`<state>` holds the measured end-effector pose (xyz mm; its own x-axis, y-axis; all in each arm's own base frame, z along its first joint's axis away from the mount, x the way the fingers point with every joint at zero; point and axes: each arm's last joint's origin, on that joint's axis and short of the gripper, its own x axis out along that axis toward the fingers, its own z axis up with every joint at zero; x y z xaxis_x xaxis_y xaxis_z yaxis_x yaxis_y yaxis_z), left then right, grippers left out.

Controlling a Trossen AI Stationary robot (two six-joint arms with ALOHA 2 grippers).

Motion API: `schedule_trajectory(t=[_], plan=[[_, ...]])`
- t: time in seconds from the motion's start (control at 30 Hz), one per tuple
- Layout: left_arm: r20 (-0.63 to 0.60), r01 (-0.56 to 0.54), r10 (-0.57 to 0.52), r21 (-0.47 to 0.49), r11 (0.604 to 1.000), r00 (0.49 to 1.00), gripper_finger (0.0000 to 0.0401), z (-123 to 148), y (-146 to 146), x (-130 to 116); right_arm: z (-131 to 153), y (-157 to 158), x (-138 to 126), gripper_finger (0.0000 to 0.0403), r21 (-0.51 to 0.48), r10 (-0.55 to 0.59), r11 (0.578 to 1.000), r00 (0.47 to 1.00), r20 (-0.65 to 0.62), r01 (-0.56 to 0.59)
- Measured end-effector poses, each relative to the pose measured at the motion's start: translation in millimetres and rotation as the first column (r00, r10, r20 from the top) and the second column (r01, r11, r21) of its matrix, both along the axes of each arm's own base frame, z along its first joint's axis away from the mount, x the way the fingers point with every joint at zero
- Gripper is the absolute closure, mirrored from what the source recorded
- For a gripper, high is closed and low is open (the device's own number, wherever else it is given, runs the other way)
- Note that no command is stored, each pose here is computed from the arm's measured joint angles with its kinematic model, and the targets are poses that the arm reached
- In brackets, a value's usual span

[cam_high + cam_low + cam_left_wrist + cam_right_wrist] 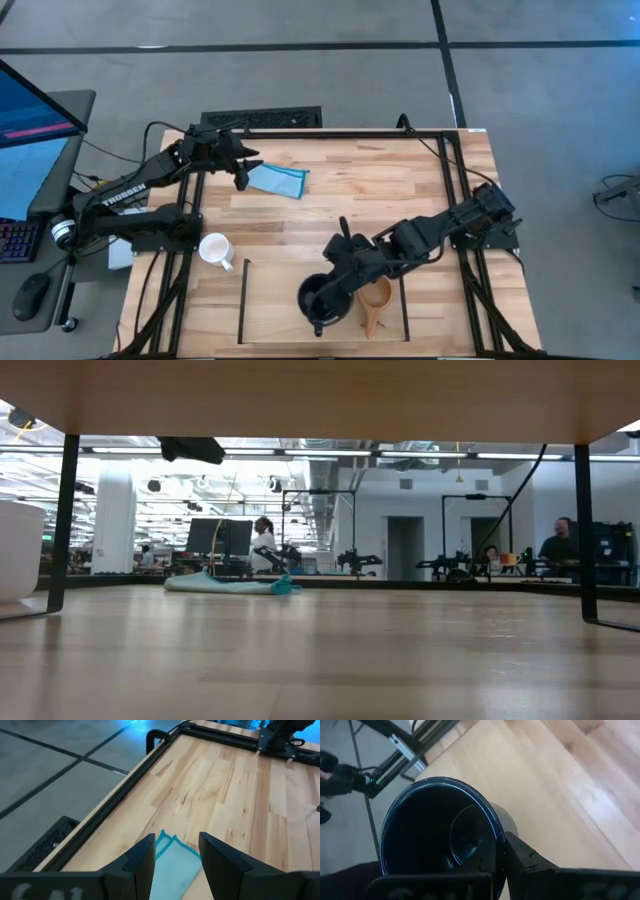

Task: Stack small to large cups/mugs on shelf
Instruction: Put the dark blue mug on the shelf

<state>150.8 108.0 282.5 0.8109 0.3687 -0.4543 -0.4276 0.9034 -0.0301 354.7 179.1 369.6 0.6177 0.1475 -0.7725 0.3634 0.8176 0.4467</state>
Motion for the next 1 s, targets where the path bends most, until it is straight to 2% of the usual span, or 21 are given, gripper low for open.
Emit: schedule_trajectory(t=[0.3, 0.73, 1.0], plan=[[0.0, 0.001, -0.001, 0.0, 1.0, 1.0, 0.0259, 0.0, 0.0, 0.0, -3.4, 2.2, -6.2, 0.0374, 0.015, -0.049, 0.999, 0.997, -0.062, 0.05], [-0.001, 0.001, -0.001, 0.0, 1.0, 1.0, 0.0259, -0.2, -0.1, 0.0, -8.9, -0.4, -10.9, 0.0374, -0.013, -0.066, 0.998, 0.989, -0.131, 0.065], [-0.001, 0.001, -0.001, 0.0, 1.0, 1.0, 0.0259, -0.2, 0.0, 0.0, -8.5, 0.9, -10.7, 0.0374, 0.012, -0.049, 0.999, 0.99, -0.135, 0.051]])
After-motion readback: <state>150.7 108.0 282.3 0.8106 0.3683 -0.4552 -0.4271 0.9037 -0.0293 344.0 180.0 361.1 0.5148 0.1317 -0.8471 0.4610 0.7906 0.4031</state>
